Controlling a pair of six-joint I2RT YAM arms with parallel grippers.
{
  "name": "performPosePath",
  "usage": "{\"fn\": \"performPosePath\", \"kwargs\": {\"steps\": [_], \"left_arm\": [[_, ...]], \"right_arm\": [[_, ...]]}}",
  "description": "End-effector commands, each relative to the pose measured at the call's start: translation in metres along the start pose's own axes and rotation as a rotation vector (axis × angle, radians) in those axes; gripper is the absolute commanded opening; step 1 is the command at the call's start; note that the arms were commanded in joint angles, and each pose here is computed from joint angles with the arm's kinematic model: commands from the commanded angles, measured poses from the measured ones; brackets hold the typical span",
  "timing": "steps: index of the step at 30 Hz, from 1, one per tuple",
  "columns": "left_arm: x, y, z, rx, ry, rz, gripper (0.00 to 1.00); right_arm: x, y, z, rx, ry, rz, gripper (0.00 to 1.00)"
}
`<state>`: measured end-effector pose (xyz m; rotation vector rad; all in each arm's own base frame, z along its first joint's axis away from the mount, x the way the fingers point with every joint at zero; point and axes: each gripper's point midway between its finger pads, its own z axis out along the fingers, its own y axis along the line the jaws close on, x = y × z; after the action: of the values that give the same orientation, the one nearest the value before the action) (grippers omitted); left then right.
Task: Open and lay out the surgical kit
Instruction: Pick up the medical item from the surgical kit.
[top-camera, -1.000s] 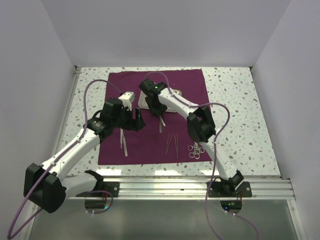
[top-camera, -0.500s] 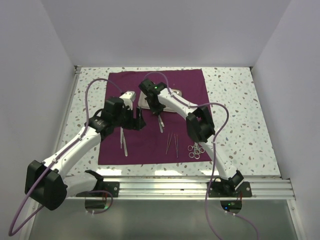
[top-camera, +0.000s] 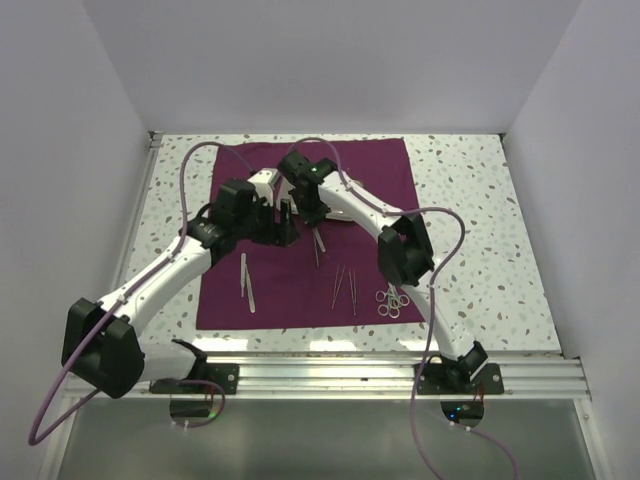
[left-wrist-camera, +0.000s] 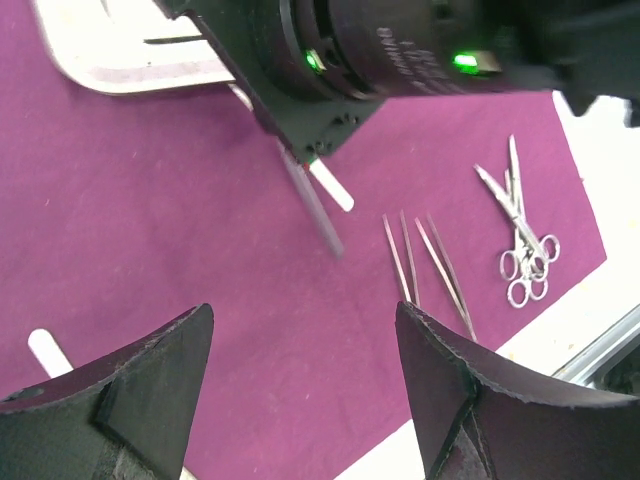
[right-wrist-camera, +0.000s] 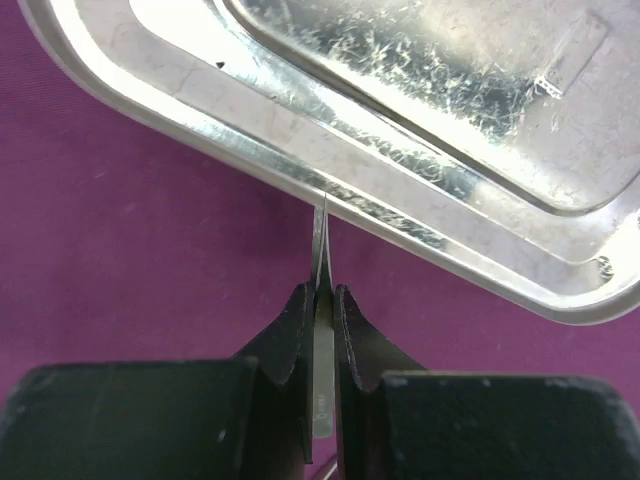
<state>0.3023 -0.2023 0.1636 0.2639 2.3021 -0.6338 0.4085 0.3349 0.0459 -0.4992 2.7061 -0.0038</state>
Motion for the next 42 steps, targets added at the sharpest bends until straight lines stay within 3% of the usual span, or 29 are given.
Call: {"fn": "performPosePath", "kwargs": {"steps": [1,7,19,32,42], "left_arm": [[-0.028,-0.016,0.0,0.071,-0.074,0.029,0.78],[-0.013,-0.018,0.007,0.093,-0.068,0.0,0.77],[0.048,-0.01,0.047,0.058,0.052,0.001,0.77],[0.009,-0.015,0.076,-0.028,0.008,0.084,0.77],[0.013,-0.01,0.092,-0.043,0.032,0.094,0.76]], "right_arm": [[-0.039,0.001,-0.081,-0.088,-0.145,0.064,0.0],[-0.035,-0.007,-0.095,-0.098,-0.148,0.074,0.0],[-0.035,-0.016,-0.097,-0.106,-0.136,0.075,0.0],[-0.03,-0.031,-0.114,-0.129,-0.133,0.092,0.0],[-0.041,-0.023,-0.139,-0.214,-0.155,0.121,0.0]]}}
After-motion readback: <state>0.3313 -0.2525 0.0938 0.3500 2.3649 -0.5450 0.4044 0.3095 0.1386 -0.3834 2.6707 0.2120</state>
